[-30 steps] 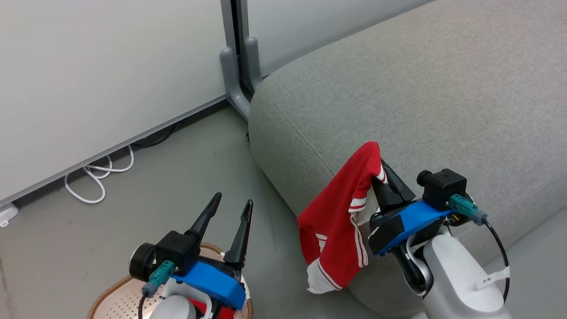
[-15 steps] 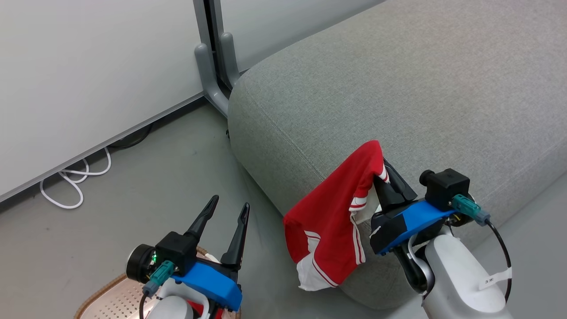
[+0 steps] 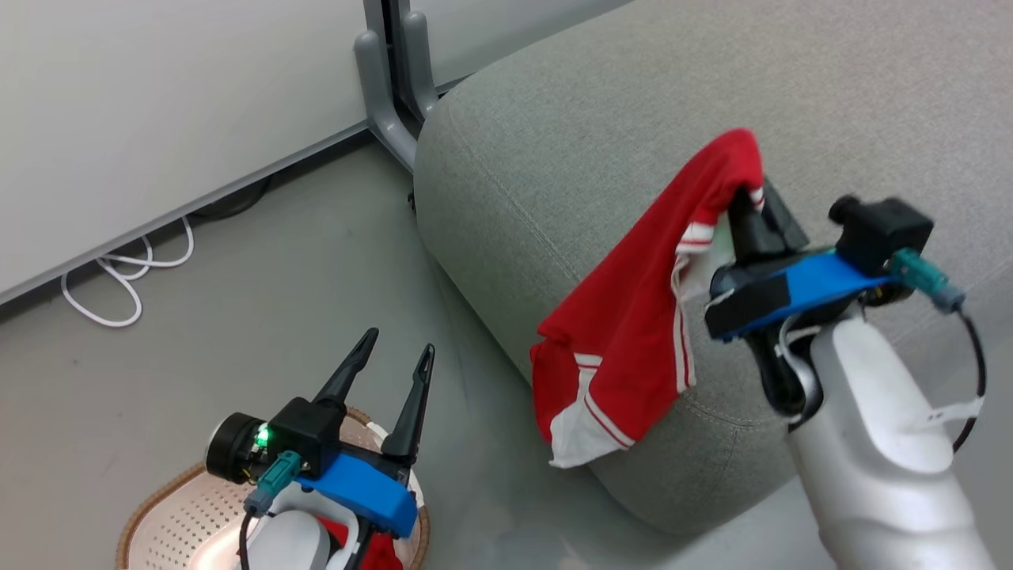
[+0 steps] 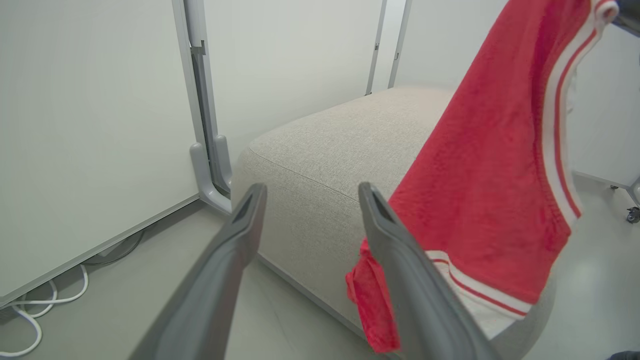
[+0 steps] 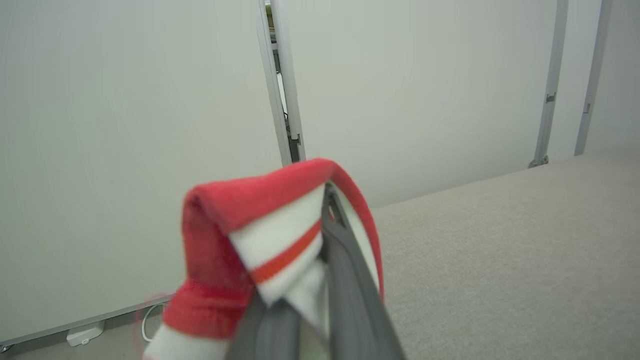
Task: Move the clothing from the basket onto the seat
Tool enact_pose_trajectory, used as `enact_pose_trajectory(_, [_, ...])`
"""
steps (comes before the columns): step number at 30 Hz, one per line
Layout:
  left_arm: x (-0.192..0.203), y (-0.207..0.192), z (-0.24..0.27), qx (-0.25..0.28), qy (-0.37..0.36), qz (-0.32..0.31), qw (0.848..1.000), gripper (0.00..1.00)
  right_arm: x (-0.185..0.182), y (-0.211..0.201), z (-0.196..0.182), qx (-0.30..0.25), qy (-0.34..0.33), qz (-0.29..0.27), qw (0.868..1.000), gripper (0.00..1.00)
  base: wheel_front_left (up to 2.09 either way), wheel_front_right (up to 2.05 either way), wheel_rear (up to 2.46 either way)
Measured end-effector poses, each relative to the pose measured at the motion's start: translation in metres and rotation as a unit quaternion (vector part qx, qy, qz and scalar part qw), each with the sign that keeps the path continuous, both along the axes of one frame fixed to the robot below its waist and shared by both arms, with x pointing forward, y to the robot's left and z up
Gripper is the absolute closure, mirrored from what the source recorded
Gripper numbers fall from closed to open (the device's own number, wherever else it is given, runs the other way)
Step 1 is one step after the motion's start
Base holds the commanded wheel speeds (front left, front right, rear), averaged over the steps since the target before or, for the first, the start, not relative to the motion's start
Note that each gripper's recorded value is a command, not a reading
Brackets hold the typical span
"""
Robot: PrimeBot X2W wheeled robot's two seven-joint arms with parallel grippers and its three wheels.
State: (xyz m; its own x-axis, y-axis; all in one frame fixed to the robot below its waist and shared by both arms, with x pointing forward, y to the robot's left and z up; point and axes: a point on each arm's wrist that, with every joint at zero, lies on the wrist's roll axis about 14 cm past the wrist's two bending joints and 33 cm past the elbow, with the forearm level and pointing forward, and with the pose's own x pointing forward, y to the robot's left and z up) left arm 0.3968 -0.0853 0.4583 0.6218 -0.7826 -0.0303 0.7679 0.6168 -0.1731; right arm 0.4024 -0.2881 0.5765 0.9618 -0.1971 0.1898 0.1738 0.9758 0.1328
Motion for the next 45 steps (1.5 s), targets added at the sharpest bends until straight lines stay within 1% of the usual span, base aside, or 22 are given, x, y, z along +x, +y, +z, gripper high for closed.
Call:
enact_pose_trajectory(6, [0.014,0.005,-0.012,0.006,-0.001,0.002,1.000,0.00,0.038,-0.027,0.045,-0.026,-0.031,-0.028,0.999,1.00,0.00,0.00,0.00])
enact_pose_trajectory(10, [0.027,0.011,-0.024,0.010,0.001,0.006,1.000,0.00,0.066,-0.045,0.081,-0.065,-0.049,-0.048,0.996,1.00,0.00,0.00,0.00])
enact_pose_trajectory(15, [0.045,0.020,-0.036,0.010,0.000,0.013,1.000,0.00,0.091,-0.075,0.121,-0.110,-0.067,-0.085,0.988,1.00,0.00,0.00,0.00])
enact_pose_trajectory(21, [0.065,0.029,-0.053,0.007,0.000,0.016,1.000,0.00,0.106,-0.123,0.152,-0.148,-0.083,-0.148,0.974,1.00,0.00,0.00,0.00])
enact_pose_trajectory(24, [0.078,0.038,-0.061,0.010,-0.002,0.023,1.000,0.00,0.112,-0.140,0.161,-0.150,-0.098,-0.172,0.969,1.00,0.00,0.00,0.00])
enact_pose_trajectory(26, [0.083,0.045,-0.069,0.015,0.001,0.028,1.000,0.00,0.116,-0.150,0.160,-0.151,-0.099,-0.184,0.966,1.00,0.00,0.00,0.00])
enact_pose_trajectory(28, [0.088,0.050,-0.077,0.019,0.005,0.031,0.999,0.00,0.122,-0.157,0.147,-0.149,-0.087,-0.192,0.966,1.00,0.00,0.00,0.00])
enact_pose_trajectory(30, [0.091,0.053,-0.084,0.022,0.011,0.034,0.999,0.00,0.129,-0.162,0.125,-0.141,-0.067,-0.197,0.968,1.00,0.00,0.00,0.00])
enact_pose_trajectory(34, [0.094,0.057,-0.098,0.028,0.020,0.032,0.999,0.00,0.134,-0.175,0.063,-0.108,-0.011,-0.209,0.972,1.00,0.00,0.00,0.00])
enact_pose_trajectory(37, [0.094,0.058,-0.107,0.032,0.028,0.030,0.999,0.00,0.137,-0.177,0.015,-0.087,0.033,-0.211,0.973,1.00,0.00,0.00,0.00])
enact_pose_trajectory(41, [0.092,0.061,-0.114,0.035,0.035,0.030,0.998,0.00,0.131,-0.180,-0.046,-0.059,0.098,-0.218,0.969,1.00,0.00,0.00,0.00])
enact_pose_trajectory(45, [0.090,0.062,-0.115,0.038,0.037,0.030,0.998,0.00,0.122,-0.179,-0.084,-0.036,0.134,-0.224,0.965,1.00,0.00,0.00,0.00])
